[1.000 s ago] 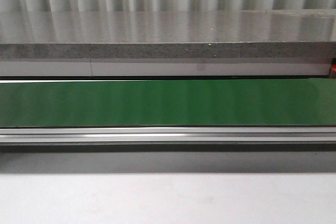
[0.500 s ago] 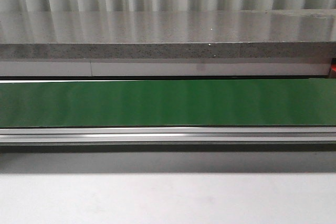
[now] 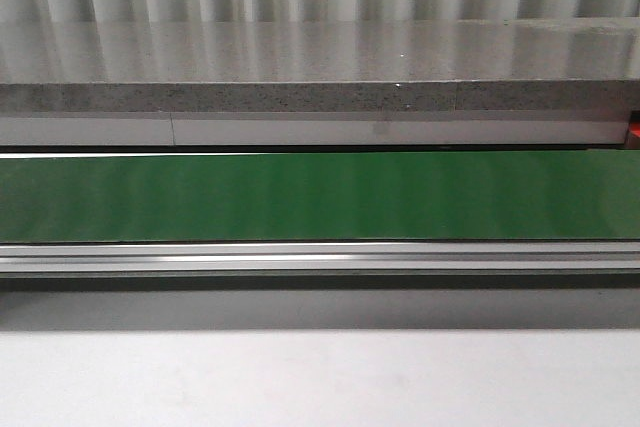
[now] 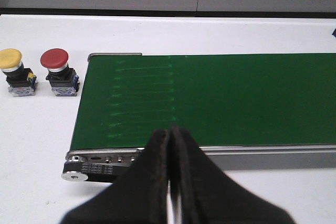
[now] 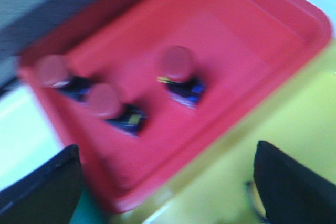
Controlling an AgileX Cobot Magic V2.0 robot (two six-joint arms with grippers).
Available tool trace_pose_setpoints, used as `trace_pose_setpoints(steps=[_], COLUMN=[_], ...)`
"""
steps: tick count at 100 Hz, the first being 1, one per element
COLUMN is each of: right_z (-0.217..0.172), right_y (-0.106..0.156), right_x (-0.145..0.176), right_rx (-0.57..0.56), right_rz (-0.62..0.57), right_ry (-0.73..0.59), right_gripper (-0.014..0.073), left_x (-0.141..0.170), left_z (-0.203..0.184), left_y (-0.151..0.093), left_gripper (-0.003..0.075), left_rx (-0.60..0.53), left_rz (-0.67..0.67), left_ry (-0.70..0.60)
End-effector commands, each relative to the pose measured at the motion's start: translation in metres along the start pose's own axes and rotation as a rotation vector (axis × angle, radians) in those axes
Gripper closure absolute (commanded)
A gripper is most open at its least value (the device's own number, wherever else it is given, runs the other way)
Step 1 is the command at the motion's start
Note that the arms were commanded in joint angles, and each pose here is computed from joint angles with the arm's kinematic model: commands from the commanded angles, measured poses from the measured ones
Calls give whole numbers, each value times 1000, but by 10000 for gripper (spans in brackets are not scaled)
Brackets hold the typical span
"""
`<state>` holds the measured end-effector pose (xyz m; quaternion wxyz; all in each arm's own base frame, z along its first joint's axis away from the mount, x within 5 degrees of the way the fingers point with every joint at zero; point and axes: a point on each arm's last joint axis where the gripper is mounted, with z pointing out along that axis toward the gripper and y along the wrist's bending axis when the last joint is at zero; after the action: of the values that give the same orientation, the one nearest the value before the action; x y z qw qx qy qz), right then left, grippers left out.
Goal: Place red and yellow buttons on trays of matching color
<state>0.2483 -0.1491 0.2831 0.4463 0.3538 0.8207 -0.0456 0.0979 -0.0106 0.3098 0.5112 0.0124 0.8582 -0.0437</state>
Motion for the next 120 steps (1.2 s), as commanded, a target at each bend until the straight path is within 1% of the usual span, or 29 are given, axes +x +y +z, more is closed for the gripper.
trace_pose_setpoints(steps=[1, 13, 25, 34, 48, 66, 89, 105, 110, 115, 120], right_z=[-33, -64, -92, -110, -131, -151, -172, -184, -187, -189, -191], right_y=[24, 53, 73, 82, 89, 79, 53, 37, 32, 29, 26], right_x=[-18, -15, -9, -2, 14, 43, 74, 90, 95, 99, 102], right_rx=[-91, -200, -293, -351, -428, -489, -497, -507, -508, -511, -513], right_rz=[-66, -180, -294, -368, -433, -500, -515, -511, -511, -510, -509], right_ry=[-146, -203, -240, -246, -256, -259, -223, -240, -243, -250, -256], right_gripper=[-60, -60, -60, -60, -60, -60, -60, -57, -35, 13, 104], left_x=[-14, -14, -14, -14, -14, -14, -14, -14, -14, -14, -14], left_z=[-4, -4, -4, -4, -4, -4, -4, -4, -4, -4, -4], left_y=[-2, -2, -2, -2, -2, -2, -2, -2, -2, -2, -2], left_gripper=[740, 740, 740, 740, 740, 740, 740, 740, 740, 740, 740], left_rx=[19, 19, 19, 19, 19, 19, 19, 19, 19, 19, 19], left_rz=[1, 1, 1, 1, 1, 1, 1, 1, 1, 1, 1], left_ry=[-94, -94, -94, -94, -94, -94, -94, -94, -94, -94, -94])
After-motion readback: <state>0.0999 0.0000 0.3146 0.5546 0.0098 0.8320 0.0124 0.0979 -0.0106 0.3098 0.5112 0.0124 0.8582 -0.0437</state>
